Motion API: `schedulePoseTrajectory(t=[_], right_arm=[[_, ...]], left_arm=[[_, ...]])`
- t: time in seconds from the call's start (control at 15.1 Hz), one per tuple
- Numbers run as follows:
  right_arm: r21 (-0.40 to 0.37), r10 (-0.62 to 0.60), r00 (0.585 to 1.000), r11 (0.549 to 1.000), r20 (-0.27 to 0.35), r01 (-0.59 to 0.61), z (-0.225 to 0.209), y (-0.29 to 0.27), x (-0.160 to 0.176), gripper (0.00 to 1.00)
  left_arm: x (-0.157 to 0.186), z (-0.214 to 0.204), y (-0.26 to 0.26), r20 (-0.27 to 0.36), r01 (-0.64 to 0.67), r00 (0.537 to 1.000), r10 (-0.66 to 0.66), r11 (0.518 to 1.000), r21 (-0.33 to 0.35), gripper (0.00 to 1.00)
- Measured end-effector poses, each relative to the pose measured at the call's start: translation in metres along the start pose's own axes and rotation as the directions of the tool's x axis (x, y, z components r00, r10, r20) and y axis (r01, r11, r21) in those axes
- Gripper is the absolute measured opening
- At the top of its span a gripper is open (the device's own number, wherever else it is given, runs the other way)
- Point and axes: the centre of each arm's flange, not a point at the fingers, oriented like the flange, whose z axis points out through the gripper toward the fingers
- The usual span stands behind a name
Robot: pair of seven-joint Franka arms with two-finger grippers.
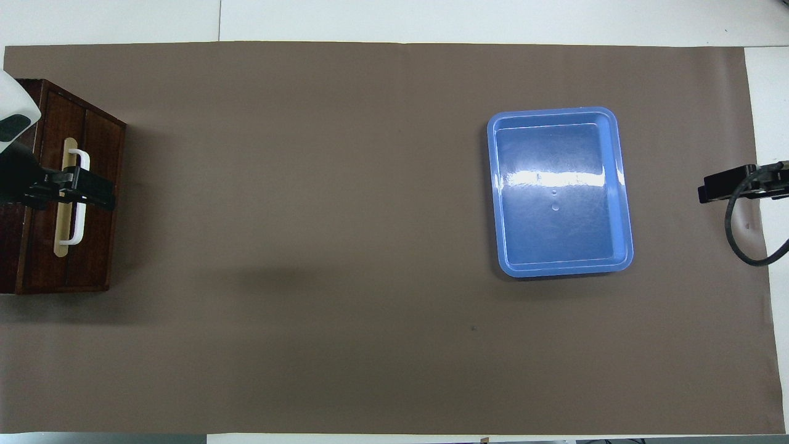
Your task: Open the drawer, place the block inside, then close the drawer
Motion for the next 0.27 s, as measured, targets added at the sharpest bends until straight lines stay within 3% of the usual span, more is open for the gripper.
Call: schedulePoseTrajectory(t=[0.27], right_arm=[[0.000, 0.004, 1.000, 1.000, 0.000, -0.004, 0.0000, 0.0020, -0.0002, 1.00]], left_arm=[[0.0030, -0.0025, 0.0000, -0.028, 0.003, 1.000, -0.003, 1.000, 0.000, 1.00]])
